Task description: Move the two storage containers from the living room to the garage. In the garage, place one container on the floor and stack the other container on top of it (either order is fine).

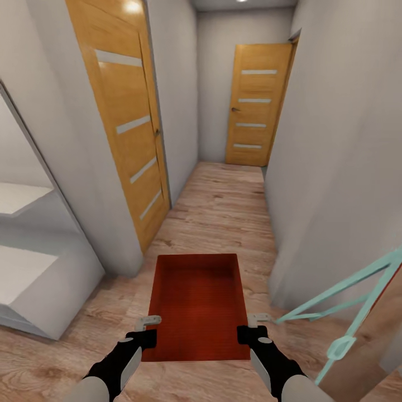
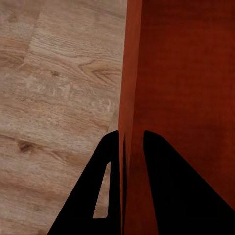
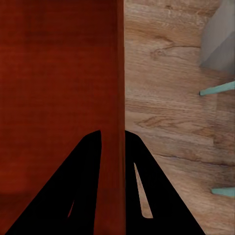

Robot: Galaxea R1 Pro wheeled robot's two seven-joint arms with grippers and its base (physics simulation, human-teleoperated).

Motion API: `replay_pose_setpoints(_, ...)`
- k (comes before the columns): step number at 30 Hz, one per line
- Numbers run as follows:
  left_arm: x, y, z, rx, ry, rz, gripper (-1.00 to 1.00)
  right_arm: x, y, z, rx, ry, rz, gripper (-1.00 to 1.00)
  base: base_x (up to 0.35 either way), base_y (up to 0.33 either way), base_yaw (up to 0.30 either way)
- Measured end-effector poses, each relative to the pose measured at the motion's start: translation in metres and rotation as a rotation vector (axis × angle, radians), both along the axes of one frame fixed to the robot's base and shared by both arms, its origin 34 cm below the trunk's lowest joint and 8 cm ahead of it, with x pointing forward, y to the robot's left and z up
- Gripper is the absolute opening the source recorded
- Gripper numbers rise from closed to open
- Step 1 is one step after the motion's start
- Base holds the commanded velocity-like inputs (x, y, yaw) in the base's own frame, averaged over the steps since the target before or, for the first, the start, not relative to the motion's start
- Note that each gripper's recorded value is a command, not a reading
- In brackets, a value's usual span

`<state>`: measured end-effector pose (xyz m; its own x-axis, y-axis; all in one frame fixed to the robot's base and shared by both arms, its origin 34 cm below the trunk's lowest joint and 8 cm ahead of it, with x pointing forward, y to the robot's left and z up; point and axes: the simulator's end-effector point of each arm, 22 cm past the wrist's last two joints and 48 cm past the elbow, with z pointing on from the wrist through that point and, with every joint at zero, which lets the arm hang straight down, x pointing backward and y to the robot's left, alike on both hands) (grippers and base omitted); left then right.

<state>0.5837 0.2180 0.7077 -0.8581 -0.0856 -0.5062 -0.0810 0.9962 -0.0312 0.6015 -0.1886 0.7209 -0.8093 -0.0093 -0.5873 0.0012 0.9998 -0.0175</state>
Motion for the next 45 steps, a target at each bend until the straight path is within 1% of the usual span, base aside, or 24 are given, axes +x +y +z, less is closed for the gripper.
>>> replay_pose_setpoints(11, 0.0000, -0.0001, 0.0000, 0.000, 0.000, 0.000, -1.00, 0.0001, -0.0001, 0.0000, 0.000, 0.000, 0.000, -1.00, 0.217, 0.257, 0.000)
replay_pose_setpoints(19, 0.0001, -0.0001, -0.0003, 0.000, 0.000, 0.000, -1.00, 0.0001, -0.0001, -0.0003, 0.000, 0.000, -0.001, -1.00, 0.076, 0.039, -0.048)
replay_pose_setpoints(45, 0.0012, -0.0002, 0.0004, -0.001, -0.003, 0.000, -1.00, 0.0014, -0.0002, 0.0007, -0.001, -0.003, 0.001, -1.00, 0.001, 0.000, -0.270)
